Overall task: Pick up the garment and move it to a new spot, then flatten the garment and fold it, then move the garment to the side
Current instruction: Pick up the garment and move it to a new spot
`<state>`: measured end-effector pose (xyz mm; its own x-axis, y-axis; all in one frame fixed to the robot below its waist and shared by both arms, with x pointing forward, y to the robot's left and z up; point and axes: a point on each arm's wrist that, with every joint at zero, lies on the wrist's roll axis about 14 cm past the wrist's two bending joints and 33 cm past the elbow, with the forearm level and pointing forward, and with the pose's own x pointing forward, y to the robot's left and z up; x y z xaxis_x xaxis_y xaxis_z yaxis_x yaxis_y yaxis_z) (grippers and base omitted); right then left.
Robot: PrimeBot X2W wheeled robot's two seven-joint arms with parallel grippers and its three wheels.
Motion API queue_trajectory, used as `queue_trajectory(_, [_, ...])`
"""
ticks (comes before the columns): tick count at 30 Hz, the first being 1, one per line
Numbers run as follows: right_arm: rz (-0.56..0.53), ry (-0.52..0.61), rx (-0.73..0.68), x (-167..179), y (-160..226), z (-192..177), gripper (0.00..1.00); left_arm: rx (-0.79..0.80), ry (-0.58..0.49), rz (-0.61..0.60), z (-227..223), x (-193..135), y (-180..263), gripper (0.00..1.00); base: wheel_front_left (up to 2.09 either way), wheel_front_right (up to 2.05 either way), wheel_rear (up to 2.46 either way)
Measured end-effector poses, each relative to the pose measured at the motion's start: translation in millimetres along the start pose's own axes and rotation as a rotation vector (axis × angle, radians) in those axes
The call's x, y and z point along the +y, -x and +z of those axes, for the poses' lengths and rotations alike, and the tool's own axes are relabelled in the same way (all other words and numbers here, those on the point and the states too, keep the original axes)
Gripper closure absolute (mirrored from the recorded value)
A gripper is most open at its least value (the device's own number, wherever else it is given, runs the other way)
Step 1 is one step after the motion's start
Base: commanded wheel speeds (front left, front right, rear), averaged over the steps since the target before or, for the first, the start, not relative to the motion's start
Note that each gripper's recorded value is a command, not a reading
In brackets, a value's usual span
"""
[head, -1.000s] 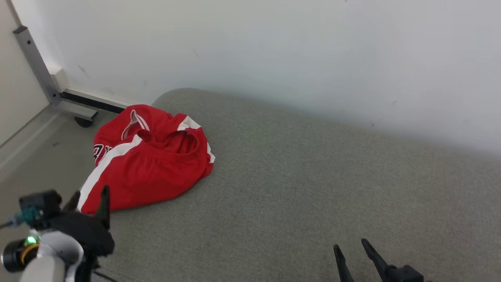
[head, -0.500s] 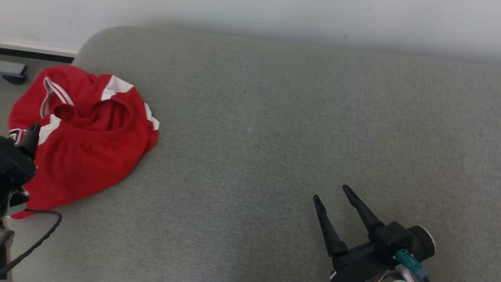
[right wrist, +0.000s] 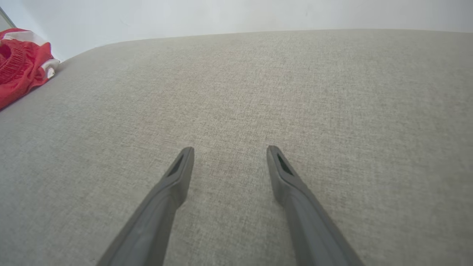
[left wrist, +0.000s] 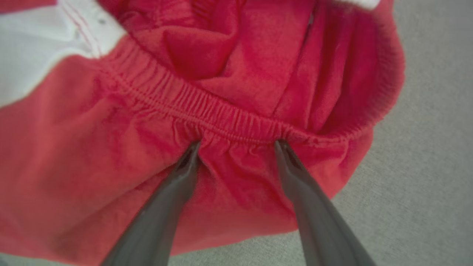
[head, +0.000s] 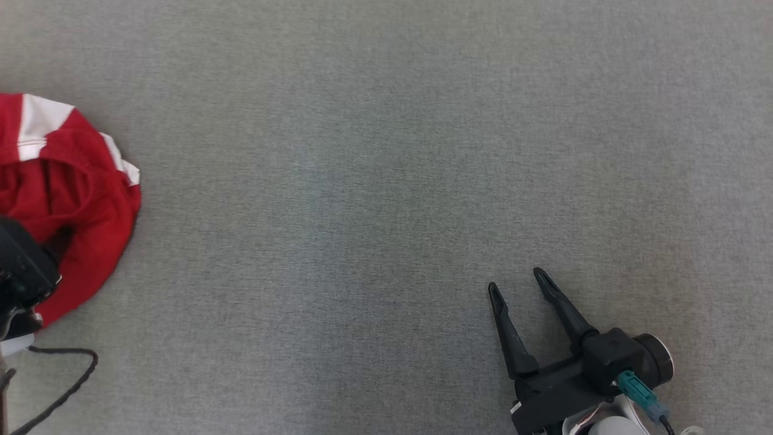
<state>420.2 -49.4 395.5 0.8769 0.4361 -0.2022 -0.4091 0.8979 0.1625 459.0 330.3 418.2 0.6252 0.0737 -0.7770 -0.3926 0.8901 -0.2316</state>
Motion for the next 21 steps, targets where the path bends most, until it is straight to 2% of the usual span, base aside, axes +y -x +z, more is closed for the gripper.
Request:
queue_trajectory(1, [-0.011,-0.004,0.007,-4,0,-3,0.0,0.028,-0.028,0.026,-5,2,-5,0.0,0.0,0.0,0.0])
queue_trajectory(2, [-0.014,-0.005,0.009,-5,0,-4,0.0,0.038,-0.045,0.041,-8,2,-6,0.05,0.0,0.0,0.0])
queue_trajectory(3, [-0.015,-0.009,0.007,-6,0,-4,0.0,0.046,-0.06,0.055,-10,4,-7,0.4,0.0,0.0,0.0])
queue_trajectory(4, [-0.016,-0.012,0.007,-6,1,-4,0.0,0.049,-0.074,0.065,-11,5,-7,0.63,0.0,0.0,0.0])
queue_trajectory(5, [-0.016,-0.013,0.007,-5,1,-4,0.0,0.052,-0.086,0.076,-13,7,-6,1.0,0.0,0.0,0.0])
queue_trajectory(8, [-0.018,-0.025,0.003,-5,3,-3,0.0,0.059,-0.102,0.086,-18,11,-3,1.0,0.0,0.0,0.0])
queue_trajectory(13, [-0.028,-0.032,-0.013,-6,7,3,0.0,-0.004,-0.127,0.075,-1,9,10,1.0,0.0,0.0,0.0])
queue_trajectory(21, [-0.032,-0.06,-0.061,1,21,20,0.0,-0.198,-0.208,-0.027,51,-24,60,1.0,0.0,0.0,0.0])
